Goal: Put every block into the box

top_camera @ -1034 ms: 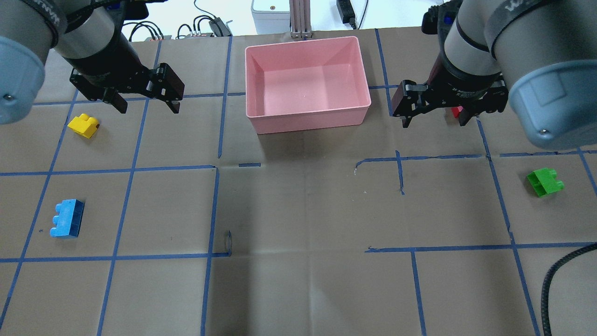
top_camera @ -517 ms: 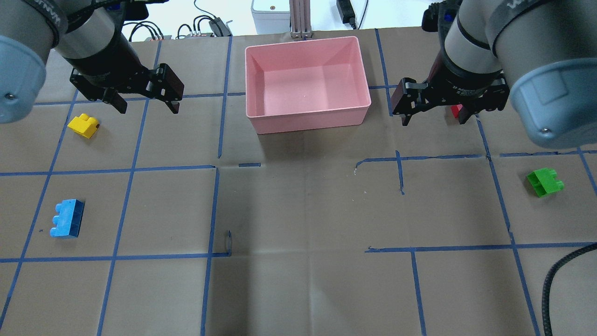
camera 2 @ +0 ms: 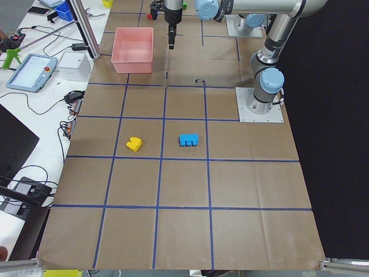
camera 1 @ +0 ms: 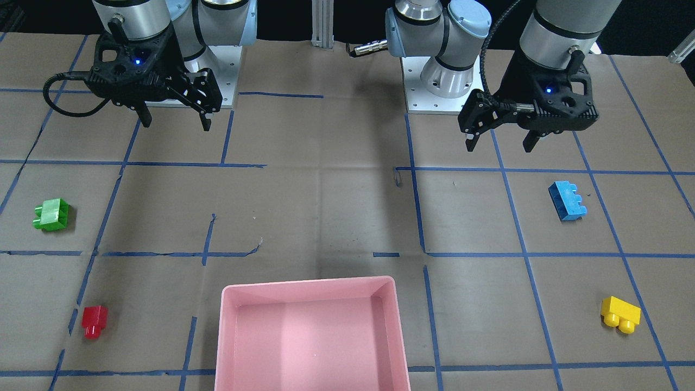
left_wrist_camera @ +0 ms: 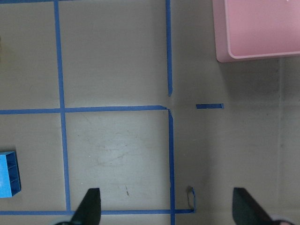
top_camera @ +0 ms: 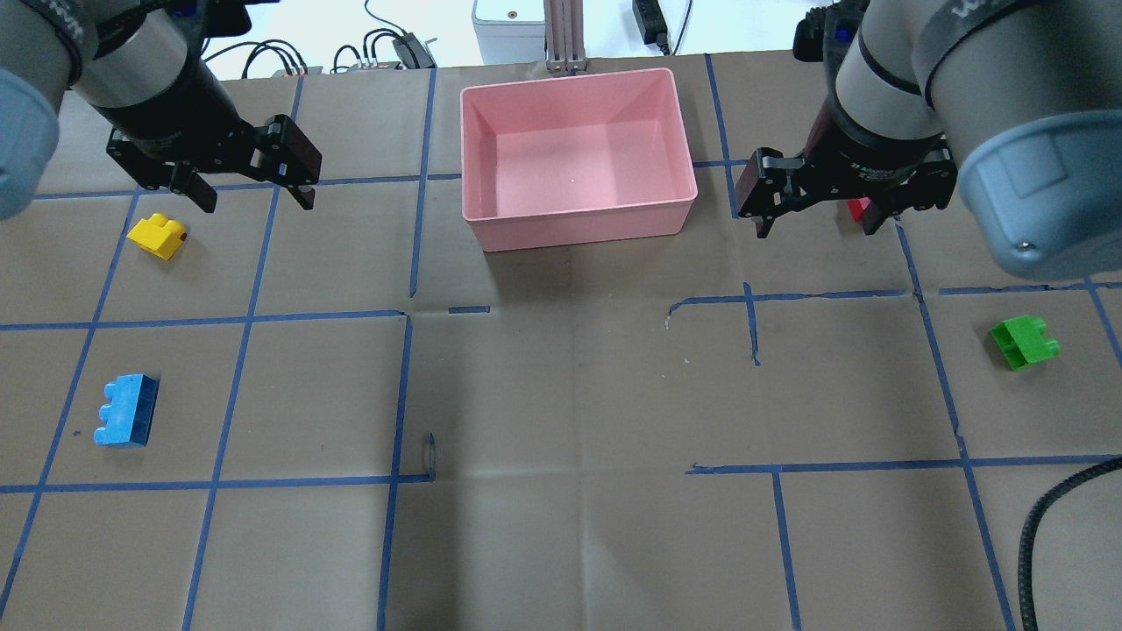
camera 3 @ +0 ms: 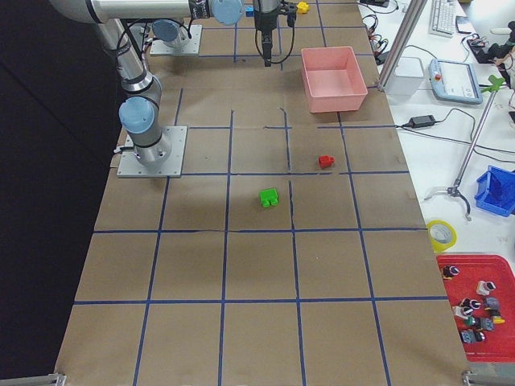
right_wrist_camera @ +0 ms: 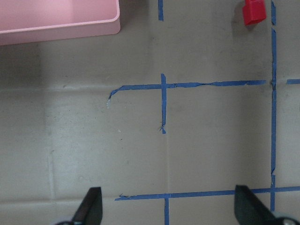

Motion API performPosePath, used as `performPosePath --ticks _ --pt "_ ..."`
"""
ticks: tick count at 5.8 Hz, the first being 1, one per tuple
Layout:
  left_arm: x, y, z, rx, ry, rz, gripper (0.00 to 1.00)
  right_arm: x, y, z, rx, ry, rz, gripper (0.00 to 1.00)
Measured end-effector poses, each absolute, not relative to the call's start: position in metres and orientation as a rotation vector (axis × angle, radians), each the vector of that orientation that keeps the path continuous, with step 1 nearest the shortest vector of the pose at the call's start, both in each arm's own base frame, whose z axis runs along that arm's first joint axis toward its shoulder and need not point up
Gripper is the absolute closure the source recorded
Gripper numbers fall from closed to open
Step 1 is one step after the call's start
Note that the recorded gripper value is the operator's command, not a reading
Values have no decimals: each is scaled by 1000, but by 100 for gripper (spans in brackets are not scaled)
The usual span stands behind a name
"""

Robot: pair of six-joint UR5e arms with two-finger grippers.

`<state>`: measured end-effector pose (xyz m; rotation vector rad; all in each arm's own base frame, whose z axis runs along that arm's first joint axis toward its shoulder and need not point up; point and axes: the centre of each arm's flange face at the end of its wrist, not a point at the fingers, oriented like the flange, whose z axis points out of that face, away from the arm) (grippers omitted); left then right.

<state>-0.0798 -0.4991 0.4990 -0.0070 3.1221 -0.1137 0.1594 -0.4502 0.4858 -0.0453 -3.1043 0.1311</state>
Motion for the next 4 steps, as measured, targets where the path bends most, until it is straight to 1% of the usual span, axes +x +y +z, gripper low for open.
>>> performPosePath --ticks 1,2,4 --pt "-39 -504 498 -36 3116 -108 1 160 -450 485 -45 -3106 128 0" --pt "25 -506 495 -67 3112 -93 1 160 -450 484 -45 -3108 126 0" --pt "160 -481 469 -98 3126 -28 1 160 -451 482 -46 -3112 128 0"
